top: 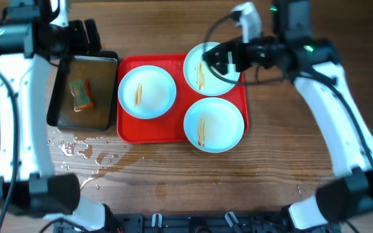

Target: Clean dirty plates on tray and stack at the side

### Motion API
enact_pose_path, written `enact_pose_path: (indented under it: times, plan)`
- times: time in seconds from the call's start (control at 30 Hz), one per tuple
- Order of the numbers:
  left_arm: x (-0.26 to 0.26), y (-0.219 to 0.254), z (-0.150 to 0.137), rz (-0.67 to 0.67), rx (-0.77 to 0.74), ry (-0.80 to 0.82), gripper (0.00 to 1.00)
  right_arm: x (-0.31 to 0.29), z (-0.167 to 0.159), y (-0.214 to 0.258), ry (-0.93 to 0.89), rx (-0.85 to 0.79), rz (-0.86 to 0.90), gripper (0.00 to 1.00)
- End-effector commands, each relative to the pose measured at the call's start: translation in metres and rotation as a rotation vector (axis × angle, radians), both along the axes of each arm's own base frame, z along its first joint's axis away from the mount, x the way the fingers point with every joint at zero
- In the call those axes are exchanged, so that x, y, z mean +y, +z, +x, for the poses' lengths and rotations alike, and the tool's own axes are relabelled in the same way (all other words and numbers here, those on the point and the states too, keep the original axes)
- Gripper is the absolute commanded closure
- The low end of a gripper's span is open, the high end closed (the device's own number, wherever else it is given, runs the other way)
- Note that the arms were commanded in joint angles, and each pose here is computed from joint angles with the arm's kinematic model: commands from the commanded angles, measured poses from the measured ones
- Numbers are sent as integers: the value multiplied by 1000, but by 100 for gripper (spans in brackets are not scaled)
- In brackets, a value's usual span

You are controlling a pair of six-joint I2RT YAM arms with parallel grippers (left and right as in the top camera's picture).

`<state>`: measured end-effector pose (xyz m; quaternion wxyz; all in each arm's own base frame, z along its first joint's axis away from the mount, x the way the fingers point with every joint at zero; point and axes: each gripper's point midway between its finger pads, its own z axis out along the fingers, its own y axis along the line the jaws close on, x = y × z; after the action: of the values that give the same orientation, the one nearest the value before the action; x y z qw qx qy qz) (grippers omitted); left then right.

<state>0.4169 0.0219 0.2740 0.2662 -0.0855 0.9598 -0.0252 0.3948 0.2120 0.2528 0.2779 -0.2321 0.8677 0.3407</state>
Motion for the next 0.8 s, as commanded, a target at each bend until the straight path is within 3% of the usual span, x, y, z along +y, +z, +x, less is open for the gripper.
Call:
enact_pose_path:
  times: [0.0,0.2,0.37,0.43,0.53,0.77]
  plan:
    - [6,-1,7,26,-1,0,0,30,5,-18,70,28,-71,0]
    - [18,16,37,47,-137,21,0,55,30,-45,91,5,-56,0]
    - [69,14,64,113,-210,138,0,58,41,-58,-7,108,-11,0]
    - [87,-12,60,89,-132,190,0,55,44,-66,-28,112,-40,0]
    - [89,-69,34,-19,94,205,18,51,41,-78,-44,135,-73,1]
    - [68,-163,12,-104,376,171,28,50,33,-103,-126,163,-195,5]
